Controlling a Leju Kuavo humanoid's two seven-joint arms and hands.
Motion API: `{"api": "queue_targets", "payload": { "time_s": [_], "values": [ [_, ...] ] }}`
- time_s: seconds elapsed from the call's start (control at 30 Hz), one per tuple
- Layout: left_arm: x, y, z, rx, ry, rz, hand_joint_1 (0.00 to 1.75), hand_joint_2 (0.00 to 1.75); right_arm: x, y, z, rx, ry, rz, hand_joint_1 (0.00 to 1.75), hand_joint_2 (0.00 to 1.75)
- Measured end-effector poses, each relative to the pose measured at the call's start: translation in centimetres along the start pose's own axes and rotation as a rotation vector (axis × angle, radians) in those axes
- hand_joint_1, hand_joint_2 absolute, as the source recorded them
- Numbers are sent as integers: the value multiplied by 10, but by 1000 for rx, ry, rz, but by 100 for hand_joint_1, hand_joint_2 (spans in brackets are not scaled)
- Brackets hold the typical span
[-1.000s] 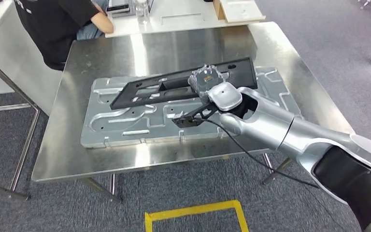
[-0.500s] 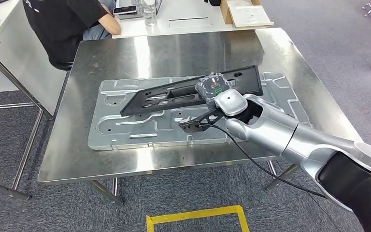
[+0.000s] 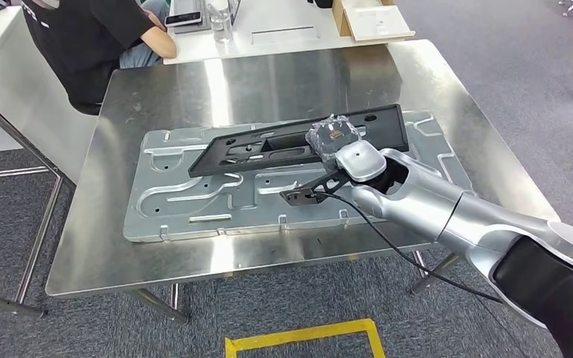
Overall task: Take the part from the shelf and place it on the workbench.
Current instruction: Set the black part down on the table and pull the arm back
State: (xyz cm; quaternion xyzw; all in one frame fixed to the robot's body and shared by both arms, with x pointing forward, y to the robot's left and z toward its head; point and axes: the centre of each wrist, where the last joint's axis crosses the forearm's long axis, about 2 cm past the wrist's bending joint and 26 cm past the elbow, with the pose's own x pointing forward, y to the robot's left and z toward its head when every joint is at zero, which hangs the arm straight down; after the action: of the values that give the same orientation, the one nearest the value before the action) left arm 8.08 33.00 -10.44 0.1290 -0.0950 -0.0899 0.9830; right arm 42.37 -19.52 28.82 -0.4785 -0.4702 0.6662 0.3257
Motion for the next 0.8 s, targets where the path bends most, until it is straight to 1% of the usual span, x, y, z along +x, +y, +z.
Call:
{"api": "queue_targets", "payload": {
  "time_s": [0.2, 0.37, 0.8],
  "values": [
    [-1, 1, 0, -8, -5, 10, 0, 175, 2, 7, 1, 0, -13, -15, 175, 175],
    [0, 0, 0, -31, -33, 24, 0, 175, 7, 21, 3, 25, -32, -28, 175, 175],
    [0, 1, 0, -54, -38, 34, 0, 175, 10, 23, 3, 25, -51, -37, 175, 175]
  ]
}}
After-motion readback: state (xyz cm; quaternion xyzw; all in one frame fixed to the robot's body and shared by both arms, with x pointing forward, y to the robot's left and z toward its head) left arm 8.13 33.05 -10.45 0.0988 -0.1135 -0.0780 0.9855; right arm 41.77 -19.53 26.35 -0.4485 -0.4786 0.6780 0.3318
